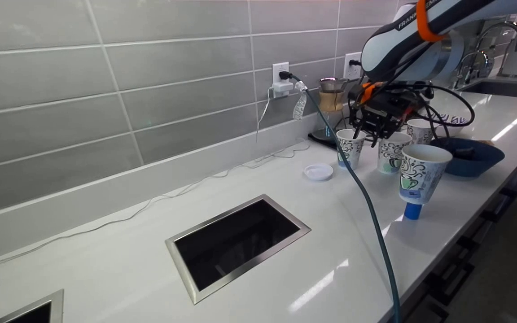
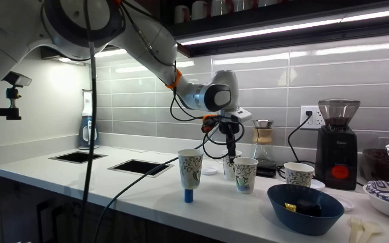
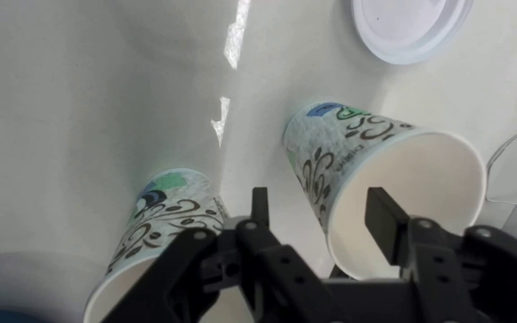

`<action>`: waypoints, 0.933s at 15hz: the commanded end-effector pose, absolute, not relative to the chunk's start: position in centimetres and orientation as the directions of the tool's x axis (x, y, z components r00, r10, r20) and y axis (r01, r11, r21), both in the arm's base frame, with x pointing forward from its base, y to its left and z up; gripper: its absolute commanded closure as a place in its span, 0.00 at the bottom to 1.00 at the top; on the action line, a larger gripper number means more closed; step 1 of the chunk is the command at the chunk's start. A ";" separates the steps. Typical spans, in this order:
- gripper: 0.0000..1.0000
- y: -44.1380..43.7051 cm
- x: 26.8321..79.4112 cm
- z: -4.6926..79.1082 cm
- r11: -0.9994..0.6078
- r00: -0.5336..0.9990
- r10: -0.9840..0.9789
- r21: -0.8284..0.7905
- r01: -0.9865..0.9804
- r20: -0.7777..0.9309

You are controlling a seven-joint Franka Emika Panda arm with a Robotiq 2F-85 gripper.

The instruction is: Pick up the cup that is near the wall sockets and stack it into the cup on the far left

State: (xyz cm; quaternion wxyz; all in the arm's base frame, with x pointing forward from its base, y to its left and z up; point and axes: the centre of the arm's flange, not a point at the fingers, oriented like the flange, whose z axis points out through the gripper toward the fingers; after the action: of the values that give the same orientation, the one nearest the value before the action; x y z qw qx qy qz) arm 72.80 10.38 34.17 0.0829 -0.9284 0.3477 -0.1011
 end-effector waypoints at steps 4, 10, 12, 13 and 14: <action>0.95 11.6 74.1 34.6 -0.730 0.721 -0.678 -0.239 -0.640 0.141; 0.99 12.3 73.3 36.3 -0.747 0.739 -0.658 -0.256 -0.614 0.145; 0.99 12.3 72.2 37.5 -0.759 0.754 -0.642 -0.251 -0.601 0.139; 0.99 12.2 71.5 38.1 -0.768 0.764 -0.631 -0.248 -0.590 0.134; 0.99 11.9 70.5 39.2 -0.781 0.776 -0.615 -0.238 -0.577 0.136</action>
State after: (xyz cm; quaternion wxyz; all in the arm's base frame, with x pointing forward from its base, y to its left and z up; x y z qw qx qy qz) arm 73.12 12.20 36.41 0.0932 -0.9308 0.3348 -0.1137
